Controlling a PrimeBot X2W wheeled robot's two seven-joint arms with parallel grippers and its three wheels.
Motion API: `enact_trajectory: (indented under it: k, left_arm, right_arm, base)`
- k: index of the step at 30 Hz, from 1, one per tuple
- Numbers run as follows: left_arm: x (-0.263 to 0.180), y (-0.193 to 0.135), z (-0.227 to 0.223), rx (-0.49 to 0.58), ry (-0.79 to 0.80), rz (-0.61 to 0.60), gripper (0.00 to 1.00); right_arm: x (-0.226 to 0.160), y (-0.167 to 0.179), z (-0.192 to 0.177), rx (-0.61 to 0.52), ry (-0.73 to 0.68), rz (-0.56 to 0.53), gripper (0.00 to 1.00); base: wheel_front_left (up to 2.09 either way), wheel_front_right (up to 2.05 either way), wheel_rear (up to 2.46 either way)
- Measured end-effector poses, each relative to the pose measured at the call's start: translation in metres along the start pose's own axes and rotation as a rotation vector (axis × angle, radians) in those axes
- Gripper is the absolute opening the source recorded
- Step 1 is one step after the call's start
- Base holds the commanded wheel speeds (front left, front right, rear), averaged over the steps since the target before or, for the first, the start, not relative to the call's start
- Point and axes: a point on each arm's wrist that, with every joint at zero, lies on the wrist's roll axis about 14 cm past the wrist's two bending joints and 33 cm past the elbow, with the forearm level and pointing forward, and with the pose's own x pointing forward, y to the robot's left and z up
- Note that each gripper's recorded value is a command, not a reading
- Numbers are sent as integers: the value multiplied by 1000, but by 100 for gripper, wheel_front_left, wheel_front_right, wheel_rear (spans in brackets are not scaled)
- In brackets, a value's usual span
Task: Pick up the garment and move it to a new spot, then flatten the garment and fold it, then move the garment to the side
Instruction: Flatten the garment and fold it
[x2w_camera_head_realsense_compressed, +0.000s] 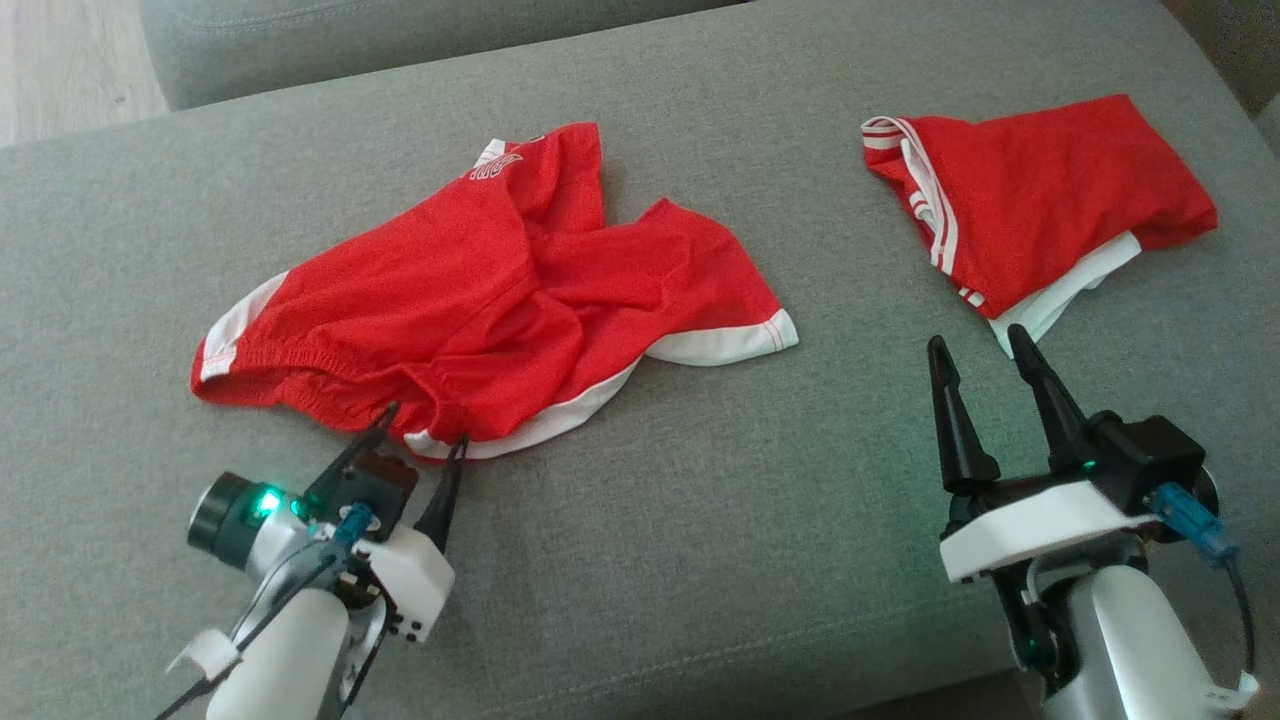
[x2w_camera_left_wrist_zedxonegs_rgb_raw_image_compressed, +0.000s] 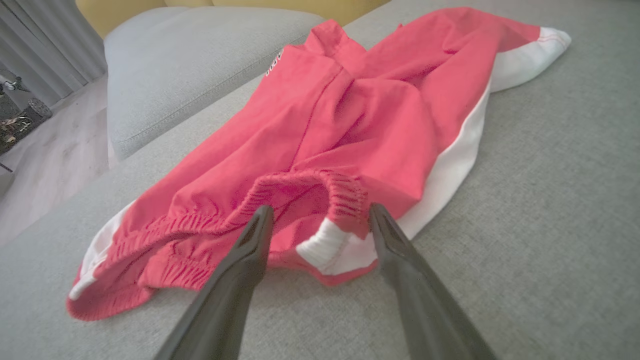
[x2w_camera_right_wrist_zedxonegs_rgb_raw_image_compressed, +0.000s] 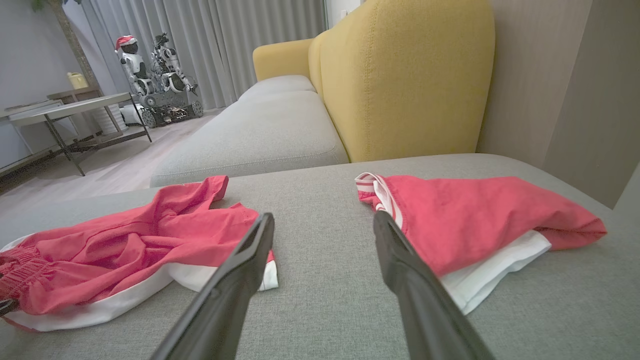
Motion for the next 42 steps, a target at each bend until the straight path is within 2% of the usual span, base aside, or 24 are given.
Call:
enact_trajectory:
  k: [7,8,9,10,14,17,27,32,42]
  left_arm:
    - [-1,-4,-6,11,31,-34,100]
    - [-1,-4,-6,13,32,-35,90]
    - [0,-4,-7,13,39,-41,37]
    - [0,-4,-7,11,40,-42,0]
    - [1,-1,1,-17,15,-27,0]
    - [0,3,10,-77,-13,6,0]
    - [-17,24,23,-205,-73,115,0]
    - [-28,32,15,-222,-60,154,0]
    - [-36,35,9,-238,-53,187,0]
  right_arm:
    - [1,0,-4,3,10,1,100]
    - [2,0,-4,7,12,0,100]
    - [2,0,-5,9,13,-1,100]
    - [2,0,-5,10,13,-1,100]
    - [3,1,-8,9,27,3,100]
    - [5,7,-16,9,63,20,100]
    - [29,46,-52,18,229,138,100]
    - [47,59,-70,15,310,175,100]
    - [62,61,-107,7,452,173,100]
  base:
    - [0,0,0]
    - [0,0,0]
    - [0,0,0]
    - [0,0,0]
    - [0,0,0]
    - [0,0,0]
    - [0,0,0]
    - [0,0,0]
    - [0,0,0]
